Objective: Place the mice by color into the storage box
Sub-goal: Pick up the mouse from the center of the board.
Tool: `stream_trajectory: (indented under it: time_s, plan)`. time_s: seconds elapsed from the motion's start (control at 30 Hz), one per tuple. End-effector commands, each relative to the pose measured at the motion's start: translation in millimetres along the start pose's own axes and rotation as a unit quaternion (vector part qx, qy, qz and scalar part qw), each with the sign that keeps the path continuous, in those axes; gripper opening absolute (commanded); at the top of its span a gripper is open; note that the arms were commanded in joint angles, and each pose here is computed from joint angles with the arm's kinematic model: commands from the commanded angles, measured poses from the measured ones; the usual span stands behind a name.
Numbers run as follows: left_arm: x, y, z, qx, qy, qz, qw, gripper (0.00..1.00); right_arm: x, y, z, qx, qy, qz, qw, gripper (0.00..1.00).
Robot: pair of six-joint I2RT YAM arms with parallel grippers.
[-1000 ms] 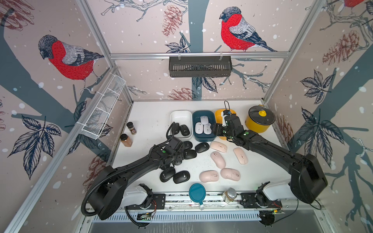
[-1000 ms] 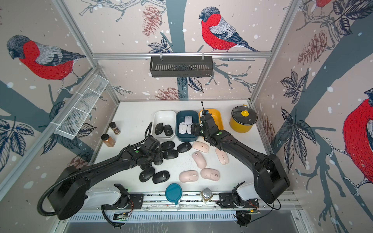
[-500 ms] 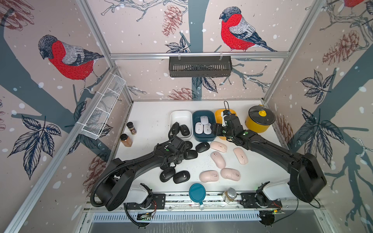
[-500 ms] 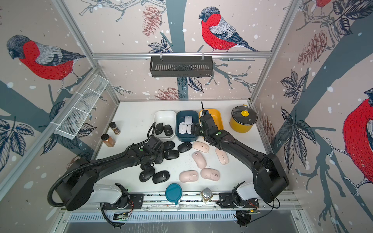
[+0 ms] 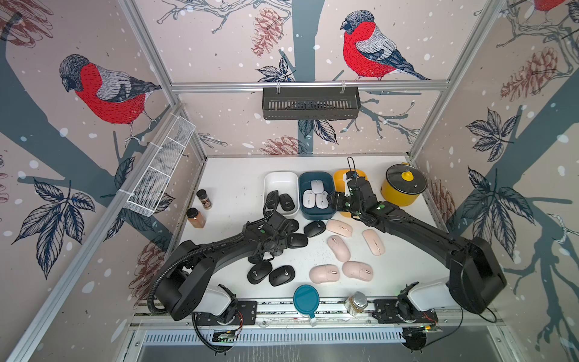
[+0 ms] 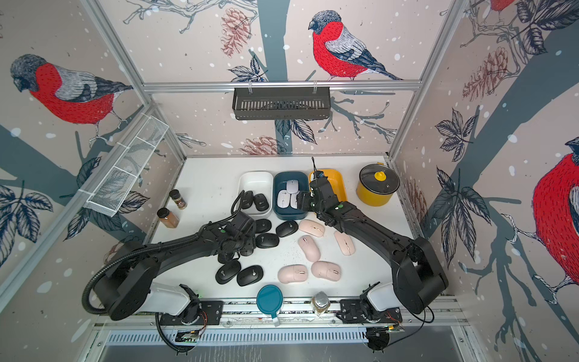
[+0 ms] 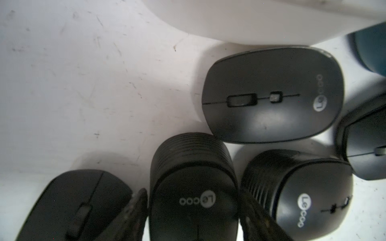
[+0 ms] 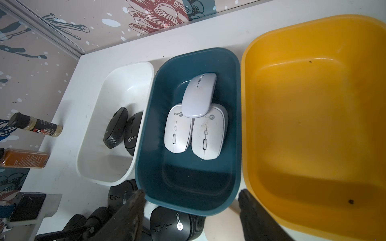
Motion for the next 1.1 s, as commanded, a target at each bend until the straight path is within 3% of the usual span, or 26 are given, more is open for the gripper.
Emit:
stream_trajectory:
  time_s: [0.0, 0.37, 0.63, 1.07]
  plan:
    - [0.4, -0.6, -1.9, -0.002, -0.003, 0.002, 1.0, 0.68, 0.3, -3.6, 0.9, 0.003, 0.002, -0.006, 1.0, 0.72]
    - [4.3, -0.2, -3.3, 0.001, -0.009, 0.007, 1.0, 0.65, 0.7, -4.9, 0.6, 0.004, 0.006, -0.007, 1.0, 0.72]
    - [3.2, -2.0, -3.0, -0.008, -0.012, 0.0, 1.0, 0.55, 1.6, -4.8, 0.1, 0.006, 0.009, -0.006, 1.0, 0.72]
    - [-24.9, -16.3, -7.3, -0.015, 0.0, -0.037, 0.999, 0.52, -1.0, -7.3, 0.4, 0.007, 0.009, -0.011, 1.0, 0.72]
Point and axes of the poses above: each gripper's point midway between its finger pads, its own x axis out along the fingers, its own z axis along the line the jaws close on, y = z × x, the point moved 6 cm from there along -x, back along the fingers, and after that the axes turned 1 degree about -x, right-handed, at the moved point
